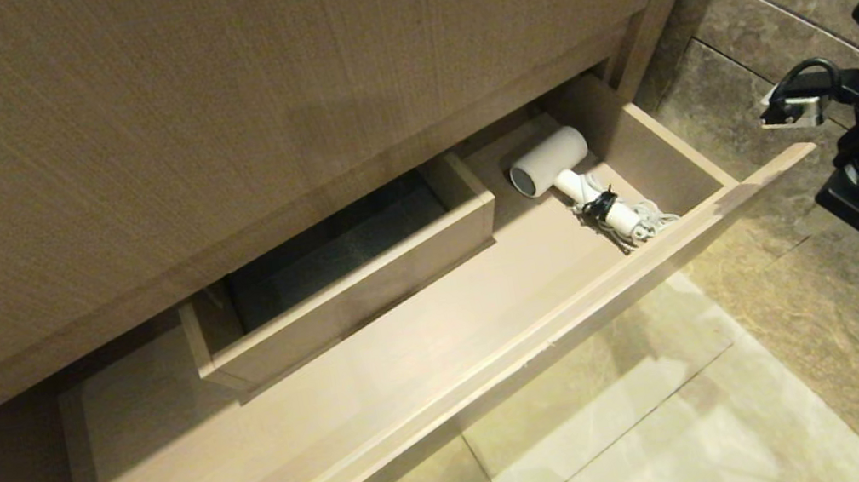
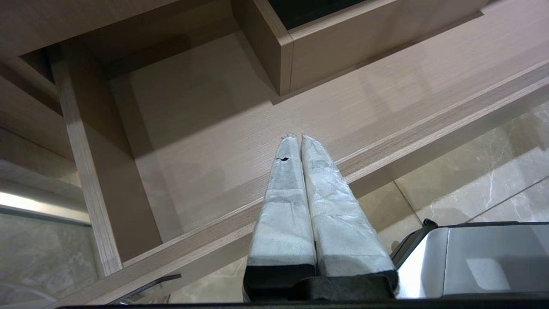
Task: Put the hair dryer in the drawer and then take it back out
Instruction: Close the drawer
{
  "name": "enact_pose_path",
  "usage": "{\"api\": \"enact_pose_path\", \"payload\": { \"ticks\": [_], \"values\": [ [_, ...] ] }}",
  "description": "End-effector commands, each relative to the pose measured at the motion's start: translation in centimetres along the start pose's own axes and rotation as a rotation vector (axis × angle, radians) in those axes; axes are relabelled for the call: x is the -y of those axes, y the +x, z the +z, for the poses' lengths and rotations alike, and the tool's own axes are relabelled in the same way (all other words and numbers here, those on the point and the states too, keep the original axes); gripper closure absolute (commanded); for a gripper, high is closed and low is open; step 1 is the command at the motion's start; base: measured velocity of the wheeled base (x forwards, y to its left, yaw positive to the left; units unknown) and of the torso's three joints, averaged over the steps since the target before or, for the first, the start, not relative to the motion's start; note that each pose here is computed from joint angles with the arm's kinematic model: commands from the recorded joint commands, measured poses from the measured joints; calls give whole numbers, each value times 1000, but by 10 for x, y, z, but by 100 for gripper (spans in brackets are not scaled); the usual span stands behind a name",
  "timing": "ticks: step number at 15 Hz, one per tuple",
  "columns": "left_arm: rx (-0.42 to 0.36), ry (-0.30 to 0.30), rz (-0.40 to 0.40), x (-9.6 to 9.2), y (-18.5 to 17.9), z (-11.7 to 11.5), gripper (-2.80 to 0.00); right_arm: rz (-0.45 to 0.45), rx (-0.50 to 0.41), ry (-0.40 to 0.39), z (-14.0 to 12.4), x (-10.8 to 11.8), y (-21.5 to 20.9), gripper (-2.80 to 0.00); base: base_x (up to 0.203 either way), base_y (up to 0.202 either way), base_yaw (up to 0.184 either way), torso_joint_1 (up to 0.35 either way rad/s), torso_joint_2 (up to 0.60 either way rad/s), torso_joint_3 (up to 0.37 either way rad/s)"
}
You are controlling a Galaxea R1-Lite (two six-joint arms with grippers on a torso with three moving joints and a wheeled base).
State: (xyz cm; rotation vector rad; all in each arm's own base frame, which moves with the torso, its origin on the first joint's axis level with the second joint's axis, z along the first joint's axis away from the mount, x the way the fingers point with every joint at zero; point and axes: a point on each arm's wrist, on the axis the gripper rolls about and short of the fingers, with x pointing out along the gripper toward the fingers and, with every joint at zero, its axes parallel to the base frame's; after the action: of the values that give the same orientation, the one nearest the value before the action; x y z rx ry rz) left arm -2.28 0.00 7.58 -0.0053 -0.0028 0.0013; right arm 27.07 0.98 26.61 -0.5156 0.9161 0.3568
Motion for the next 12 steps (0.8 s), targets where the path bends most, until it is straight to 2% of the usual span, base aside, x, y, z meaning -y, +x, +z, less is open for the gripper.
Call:
{"api": "enact_pose_path", "payload": {
  "ticks": [1, 4, 6, 9, 12],
  "values": [
    [0, -1, 0, 0, 0, 0, 0, 19, -37, -1, 3, 8, 20, 0, 0, 0, 0, 0, 0, 0],
    [-1, -1, -1, 0, 0, 0, 0, 15, -62, -31, 0, 18, 29, 0, 0, 0, 0, 0, 0, 0],
    [0, -1, -1, 0, 0, 0, 0, 5, -48, -32, 4, 21, 33, 0, 0, 0, 0, 0, 0, 0],
    [-1, -1, 0, 0, 0, 0, 0, -71, 64, -11, 24, 37, 46, 0, 0, 0, 0, 0, 0, 0],
    [0, -1, 0, 0, 0, 0, 0, -106, 116, 13, 32, 43, 47, 0, 0, 0, 0, 0, 0, 0]
  ]
}}
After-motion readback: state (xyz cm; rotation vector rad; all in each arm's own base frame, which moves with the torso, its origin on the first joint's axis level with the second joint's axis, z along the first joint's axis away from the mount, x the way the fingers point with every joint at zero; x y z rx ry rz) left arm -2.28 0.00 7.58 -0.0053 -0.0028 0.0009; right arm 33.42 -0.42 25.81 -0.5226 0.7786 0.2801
